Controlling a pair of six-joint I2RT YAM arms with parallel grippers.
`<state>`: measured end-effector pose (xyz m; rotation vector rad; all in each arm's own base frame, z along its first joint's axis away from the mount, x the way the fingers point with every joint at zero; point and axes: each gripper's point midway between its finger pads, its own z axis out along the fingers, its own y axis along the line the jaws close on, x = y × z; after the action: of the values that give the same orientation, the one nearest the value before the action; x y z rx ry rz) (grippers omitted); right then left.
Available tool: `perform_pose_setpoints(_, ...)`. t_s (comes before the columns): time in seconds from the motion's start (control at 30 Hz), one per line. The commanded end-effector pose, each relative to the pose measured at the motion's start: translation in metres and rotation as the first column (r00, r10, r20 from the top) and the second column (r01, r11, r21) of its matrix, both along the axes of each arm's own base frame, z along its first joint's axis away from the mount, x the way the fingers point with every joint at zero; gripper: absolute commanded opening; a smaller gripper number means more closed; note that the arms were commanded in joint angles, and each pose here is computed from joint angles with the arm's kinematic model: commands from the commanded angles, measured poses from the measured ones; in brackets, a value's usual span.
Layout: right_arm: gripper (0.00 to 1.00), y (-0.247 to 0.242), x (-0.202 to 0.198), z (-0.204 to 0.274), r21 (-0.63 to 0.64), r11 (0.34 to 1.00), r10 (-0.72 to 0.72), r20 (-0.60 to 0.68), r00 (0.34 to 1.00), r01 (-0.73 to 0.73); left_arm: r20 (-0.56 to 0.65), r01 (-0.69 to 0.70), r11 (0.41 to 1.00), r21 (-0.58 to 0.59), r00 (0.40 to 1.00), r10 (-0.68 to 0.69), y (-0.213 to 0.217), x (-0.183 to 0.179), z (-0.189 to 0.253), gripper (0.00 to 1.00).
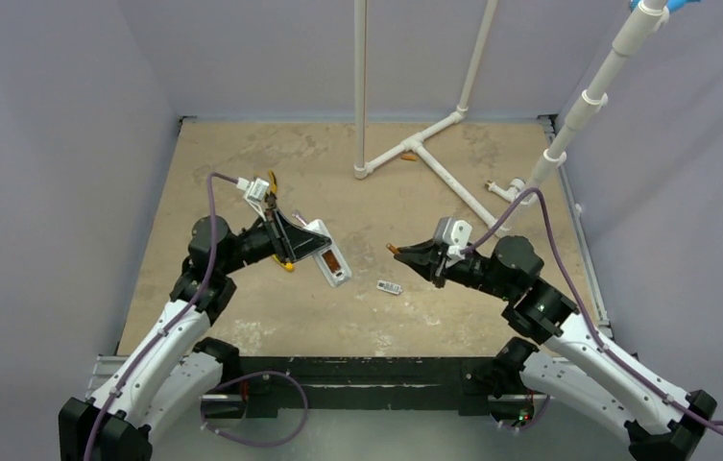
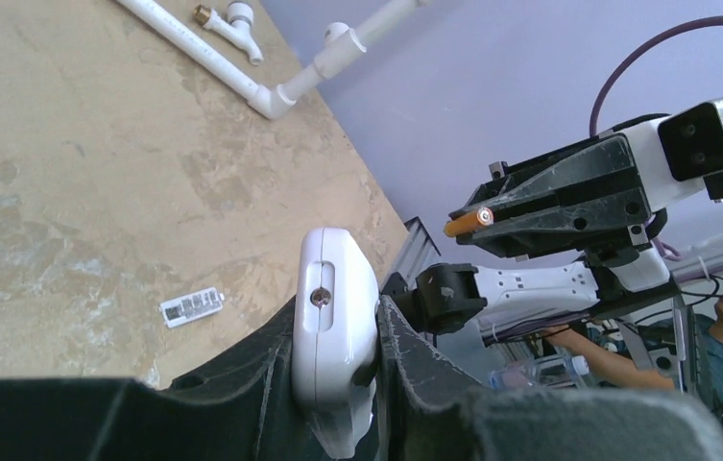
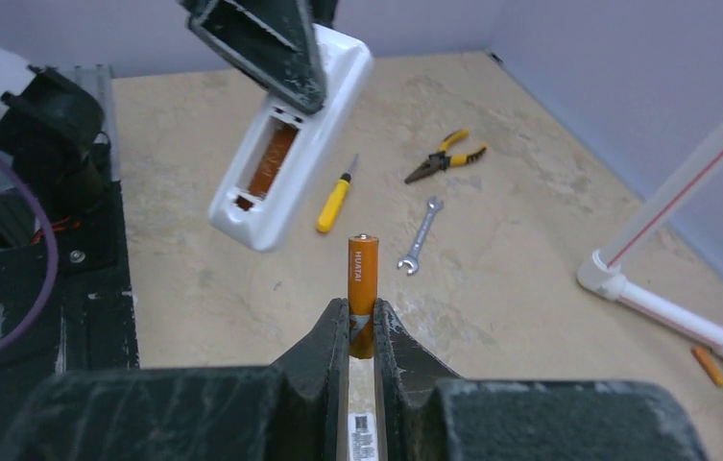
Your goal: Load the batteries into the remote control
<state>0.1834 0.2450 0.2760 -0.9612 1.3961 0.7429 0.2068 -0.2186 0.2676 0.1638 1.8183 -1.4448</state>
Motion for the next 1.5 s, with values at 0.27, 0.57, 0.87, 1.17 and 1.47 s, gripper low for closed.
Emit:
perform_pose_setpoints(0.27,0.00,0.012,-0.048,0.017,0.046,0.957,0.266,0.248,0.932,-0.285,0.429,0.192,0.971,-0.145,0.896,-0.113,-0.019,-0.035,0.074,0.00)
perform_pose_setpoints(0.57,0.00,0.011,-0.060,0.025,0.033,0.937,0.316,0.338,0.886,-0.347,0.603,0.290,0.949,-0.123,0.781,-0.161,-0.018,-0.065,0.089,0.00)
perform_pose_setpoints(0.87,0.00,0.012,-0.056,0.022,0.050,0.942,0.295,0.344,0.891,-0.331,0.657,0.324,0.941,-0.096,0.731,-0.184,-0.016,-0.077,0.092,0.00)
perform_pose_setpoints(1.17,0.00,0.002,-0.007,0.034,0.270,0.962,-0.001,0.129,0.992,-0.034,0.629,0.310,0.945,-0.102,0.756,-0.180,-0.018,-0.071,0.088,0.00)
perform_pose_setpoints(1.47,0.00,-0.004,0.016,0.034,0.248,0.962,-0.119,0.017,0.993,0.111,0.402,0.131,0.974,-0.185,0.914,-0.047,-0.017,-0.031,0.071,0.00)
